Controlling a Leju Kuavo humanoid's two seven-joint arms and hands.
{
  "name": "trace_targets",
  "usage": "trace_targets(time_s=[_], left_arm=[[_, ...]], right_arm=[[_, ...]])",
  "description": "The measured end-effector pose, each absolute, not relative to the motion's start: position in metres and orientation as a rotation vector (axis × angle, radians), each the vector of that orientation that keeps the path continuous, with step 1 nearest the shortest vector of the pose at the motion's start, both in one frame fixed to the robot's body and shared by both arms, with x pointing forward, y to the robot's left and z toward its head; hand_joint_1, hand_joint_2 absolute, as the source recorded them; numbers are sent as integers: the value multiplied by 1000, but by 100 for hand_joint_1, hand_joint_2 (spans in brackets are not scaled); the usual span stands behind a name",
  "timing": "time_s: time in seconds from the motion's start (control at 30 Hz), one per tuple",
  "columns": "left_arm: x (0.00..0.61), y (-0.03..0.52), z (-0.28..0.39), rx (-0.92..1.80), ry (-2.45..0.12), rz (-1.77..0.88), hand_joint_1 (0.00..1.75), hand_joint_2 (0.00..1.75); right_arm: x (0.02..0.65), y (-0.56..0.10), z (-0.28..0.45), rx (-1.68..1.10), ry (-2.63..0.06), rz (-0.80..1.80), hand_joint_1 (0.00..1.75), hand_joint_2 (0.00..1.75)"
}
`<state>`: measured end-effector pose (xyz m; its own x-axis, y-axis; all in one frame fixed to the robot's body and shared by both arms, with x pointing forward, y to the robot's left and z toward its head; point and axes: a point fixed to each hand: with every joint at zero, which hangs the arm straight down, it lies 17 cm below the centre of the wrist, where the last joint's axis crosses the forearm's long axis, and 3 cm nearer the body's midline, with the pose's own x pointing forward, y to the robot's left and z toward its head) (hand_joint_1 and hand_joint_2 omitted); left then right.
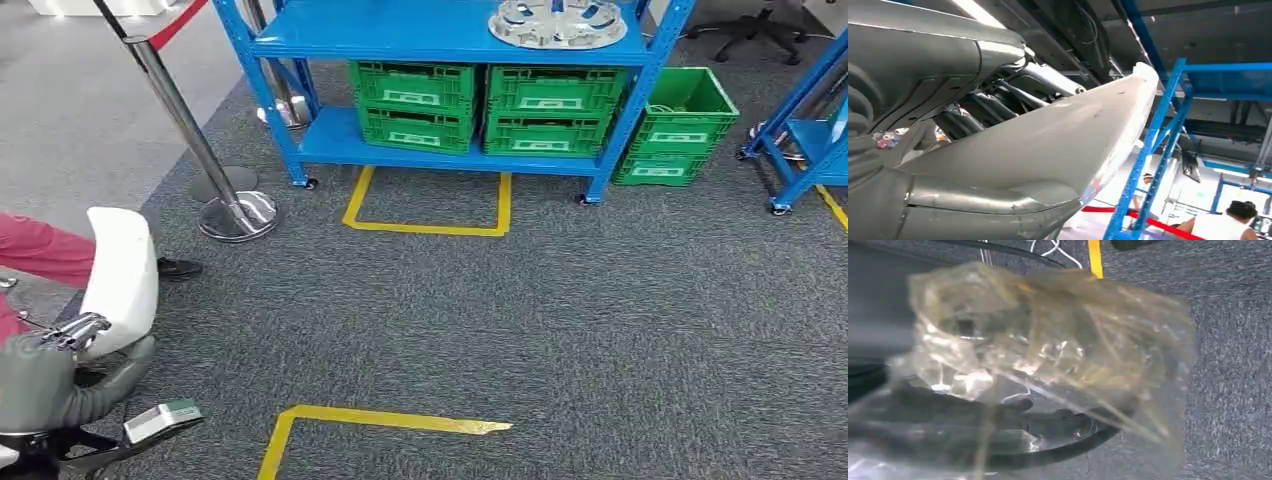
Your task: Take the parts from the cabinet and place them on the table.
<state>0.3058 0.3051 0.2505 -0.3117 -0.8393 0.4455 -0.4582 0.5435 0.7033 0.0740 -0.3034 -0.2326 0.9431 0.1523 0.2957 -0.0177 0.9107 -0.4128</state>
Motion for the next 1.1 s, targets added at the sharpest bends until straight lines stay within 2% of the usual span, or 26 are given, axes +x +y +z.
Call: trace_targets(time_s=[1.1], left_arm=[[306, 312, 241, 1041, -1890, -586, 175, 175]], right_arm=[[59, -298, -240, -390, -288, 52, 0, 0]])
